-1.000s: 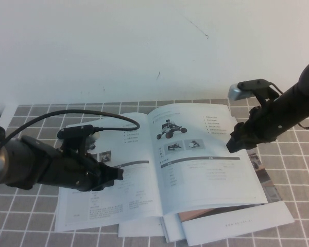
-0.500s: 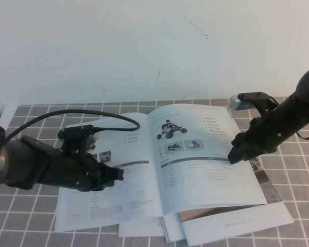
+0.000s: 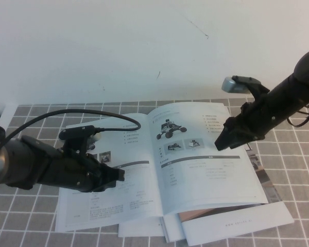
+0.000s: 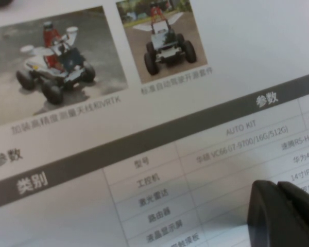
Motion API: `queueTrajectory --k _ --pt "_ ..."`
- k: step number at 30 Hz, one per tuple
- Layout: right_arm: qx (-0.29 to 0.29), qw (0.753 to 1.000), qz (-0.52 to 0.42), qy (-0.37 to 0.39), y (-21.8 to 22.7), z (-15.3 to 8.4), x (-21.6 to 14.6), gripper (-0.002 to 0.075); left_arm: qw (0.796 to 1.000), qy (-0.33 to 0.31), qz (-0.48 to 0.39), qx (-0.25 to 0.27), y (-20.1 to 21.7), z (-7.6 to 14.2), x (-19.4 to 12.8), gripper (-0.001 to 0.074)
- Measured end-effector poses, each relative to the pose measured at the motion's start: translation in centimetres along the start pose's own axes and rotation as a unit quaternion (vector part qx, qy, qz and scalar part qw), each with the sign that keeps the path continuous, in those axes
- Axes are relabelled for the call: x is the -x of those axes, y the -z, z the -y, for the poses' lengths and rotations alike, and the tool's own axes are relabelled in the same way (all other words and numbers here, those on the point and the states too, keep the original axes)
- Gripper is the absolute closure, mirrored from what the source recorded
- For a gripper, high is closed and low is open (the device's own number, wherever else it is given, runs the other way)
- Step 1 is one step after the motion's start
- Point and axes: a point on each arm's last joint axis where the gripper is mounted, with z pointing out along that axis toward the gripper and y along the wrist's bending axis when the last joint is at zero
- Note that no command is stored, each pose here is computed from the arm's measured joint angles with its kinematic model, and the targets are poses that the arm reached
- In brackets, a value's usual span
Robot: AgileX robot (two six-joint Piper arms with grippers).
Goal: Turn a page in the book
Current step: Open the closed book
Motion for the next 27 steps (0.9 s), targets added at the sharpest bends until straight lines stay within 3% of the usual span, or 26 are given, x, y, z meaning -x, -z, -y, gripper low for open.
queueTrajectory --k 8,17,21,27 --pt "-0.061 0.997 -0.035 0.008 0.3 1.1 0.0 0.0366 1.0 0.001 -0.003 0.001 -0.2 -0.1 -0.1 0.0738" --pt "-0.061 0.996 -0.068 -0.014 -2.0 2.6 -0.8 0.0366 1.0 0.015 -0.015 -0.013 -0.8 0.0 -0.3 0.0738" --pt "-0.045 0.997 -0.063 -0.023 -2.1 2.7 -0.7 0.0366 1.0 0.014 -0.015 -0.013 -0.8 0.0 -0.3 0.0738" --pt "0.024 0.999 -0.026 -0.028 -2.7 1.8 0.0 0.0366 1.0 0.012 -0.015 -0.013 -0.8 0.0 -0.3 0.0738"
